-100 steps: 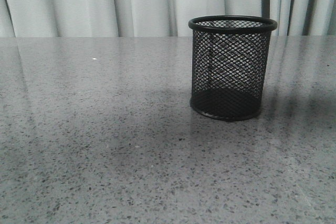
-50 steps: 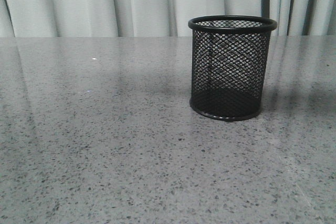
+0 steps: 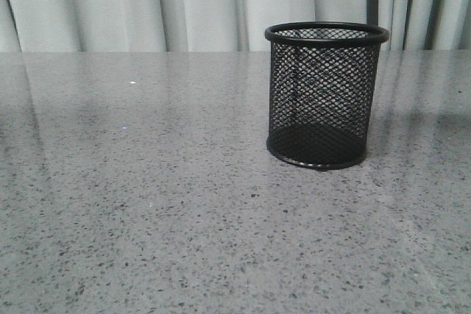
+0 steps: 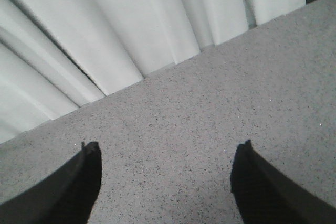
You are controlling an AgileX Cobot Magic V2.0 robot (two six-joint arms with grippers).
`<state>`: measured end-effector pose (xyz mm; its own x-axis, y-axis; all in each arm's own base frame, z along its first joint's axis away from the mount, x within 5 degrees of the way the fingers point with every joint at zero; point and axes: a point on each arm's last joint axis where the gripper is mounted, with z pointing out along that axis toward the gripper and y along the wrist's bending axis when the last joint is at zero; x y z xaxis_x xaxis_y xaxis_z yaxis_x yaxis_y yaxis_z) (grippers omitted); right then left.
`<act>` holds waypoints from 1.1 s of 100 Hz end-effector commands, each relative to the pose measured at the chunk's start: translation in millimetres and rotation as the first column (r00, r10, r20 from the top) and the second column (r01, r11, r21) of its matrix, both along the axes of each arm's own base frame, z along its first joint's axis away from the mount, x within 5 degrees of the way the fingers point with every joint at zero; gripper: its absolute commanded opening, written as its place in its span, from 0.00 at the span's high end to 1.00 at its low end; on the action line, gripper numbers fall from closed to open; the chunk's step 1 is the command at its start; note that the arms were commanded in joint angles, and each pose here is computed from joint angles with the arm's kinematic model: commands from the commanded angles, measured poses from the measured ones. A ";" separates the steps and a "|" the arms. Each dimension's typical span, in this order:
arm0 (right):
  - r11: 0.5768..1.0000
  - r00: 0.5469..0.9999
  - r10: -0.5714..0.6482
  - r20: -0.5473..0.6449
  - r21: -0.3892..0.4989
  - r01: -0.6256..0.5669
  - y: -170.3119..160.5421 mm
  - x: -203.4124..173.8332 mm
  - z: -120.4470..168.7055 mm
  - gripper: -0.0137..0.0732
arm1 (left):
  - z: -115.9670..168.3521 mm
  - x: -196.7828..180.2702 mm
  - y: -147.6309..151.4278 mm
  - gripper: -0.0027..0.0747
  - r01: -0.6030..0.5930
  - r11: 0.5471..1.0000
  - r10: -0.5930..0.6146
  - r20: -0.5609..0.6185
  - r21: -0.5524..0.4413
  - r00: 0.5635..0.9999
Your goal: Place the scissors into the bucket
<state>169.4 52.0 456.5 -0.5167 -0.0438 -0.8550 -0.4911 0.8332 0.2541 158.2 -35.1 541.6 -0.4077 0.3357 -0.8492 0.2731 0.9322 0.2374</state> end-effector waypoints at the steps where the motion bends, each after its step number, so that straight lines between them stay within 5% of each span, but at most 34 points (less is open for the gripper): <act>1: 0.998 0.998 -0.064 0.020 -0.027 0.065 -6.0 -7.6 15.8 0.90 | 19.8 -21.4 7.0 0.36 0.003 0.997 0.007 0.132 -0.078 0.991; 23: 0.996 0.993 0.005 -0.121 -0.093 -0.016 -2.3 -4.7 3.5 0.90 | 25.4 -35.7 10.9 0.36 0.006 0.996 0.009 0.180 -0.085 0.984; 110: 0.990 0.941 0.054 -0.334 -0.104 -0.094 18.1 76.1 -49.7 0.90 | 25.4 -32.9 6.8 0.36 0.036 0.993 -0.016 0.179 -0.110 0.984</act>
<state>246.3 66.7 391.4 -0.8102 -0.2006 -0.5508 -0.4294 0.8427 0.3248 127.1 -28.2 553.9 -0.3369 0.2766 -0.9000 0.2772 0.9427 0.1859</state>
